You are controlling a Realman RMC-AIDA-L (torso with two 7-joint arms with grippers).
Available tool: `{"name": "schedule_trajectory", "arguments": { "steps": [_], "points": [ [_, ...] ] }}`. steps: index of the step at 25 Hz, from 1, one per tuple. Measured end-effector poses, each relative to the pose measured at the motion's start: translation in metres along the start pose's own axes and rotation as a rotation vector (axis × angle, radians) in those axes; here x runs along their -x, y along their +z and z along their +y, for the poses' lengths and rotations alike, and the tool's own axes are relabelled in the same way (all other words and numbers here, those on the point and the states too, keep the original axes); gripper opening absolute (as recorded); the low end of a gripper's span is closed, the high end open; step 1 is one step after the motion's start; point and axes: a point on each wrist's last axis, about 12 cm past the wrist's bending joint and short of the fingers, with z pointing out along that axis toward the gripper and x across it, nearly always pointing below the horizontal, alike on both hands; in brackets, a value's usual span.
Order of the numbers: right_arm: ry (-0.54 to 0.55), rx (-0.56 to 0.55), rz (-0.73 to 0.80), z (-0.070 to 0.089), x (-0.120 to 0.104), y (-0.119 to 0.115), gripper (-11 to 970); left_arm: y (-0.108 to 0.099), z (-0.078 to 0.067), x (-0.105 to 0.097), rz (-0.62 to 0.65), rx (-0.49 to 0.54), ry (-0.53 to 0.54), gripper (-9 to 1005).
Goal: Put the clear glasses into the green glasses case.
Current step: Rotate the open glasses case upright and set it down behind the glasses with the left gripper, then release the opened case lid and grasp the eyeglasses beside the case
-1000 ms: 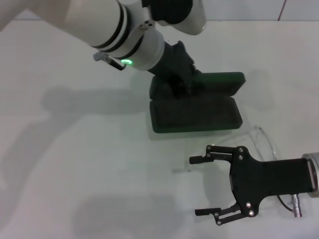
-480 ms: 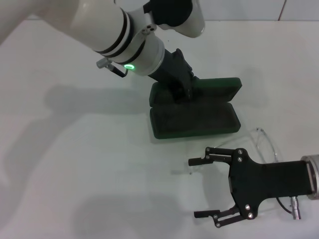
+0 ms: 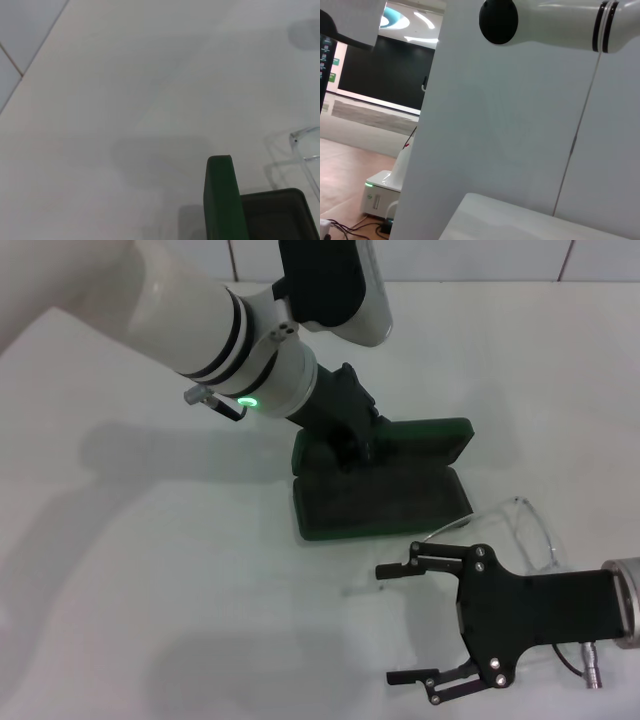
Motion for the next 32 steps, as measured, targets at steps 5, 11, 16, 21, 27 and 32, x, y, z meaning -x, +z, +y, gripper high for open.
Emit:
{"name": "schedule_trajectory", "arguments": {
  "steps": [5,11,16,21,27,32],
  "points": [
    [0.001,0.002,-0.003,0.001,0.000,0.001,856,0.003,-0.006,0.002,0.010,-0.013,0.064,303],
    [0.007,0.001,-0.005,0.003,-0.001,0.003,855,0.002,-0.006,0.006,0.000,-0.004,0.061,330],
    [0.008,-0.001,-0.004,0.003,-0.001,0.002,855,0.004,-0.008,0.007,0.012,-0.015,0.072,354],
    [0.007,-0.003,0.001,0.002,-0.001,0.000,855,0.002,-0.007,0.010,0.003,-0.002,0.068,377],
    [0.009,-0.010,0.006,0.002,-0.001,-0.002,855,-0.010,-0.009,0.015,-0.075,0.021,0.040,453],
    [0.068,-0.042,0.001,-0.007,0.001,-0.008,854,-0.036,-0.022,0.013,-0.309,-0.027,-0.016,598]
  ]
}}
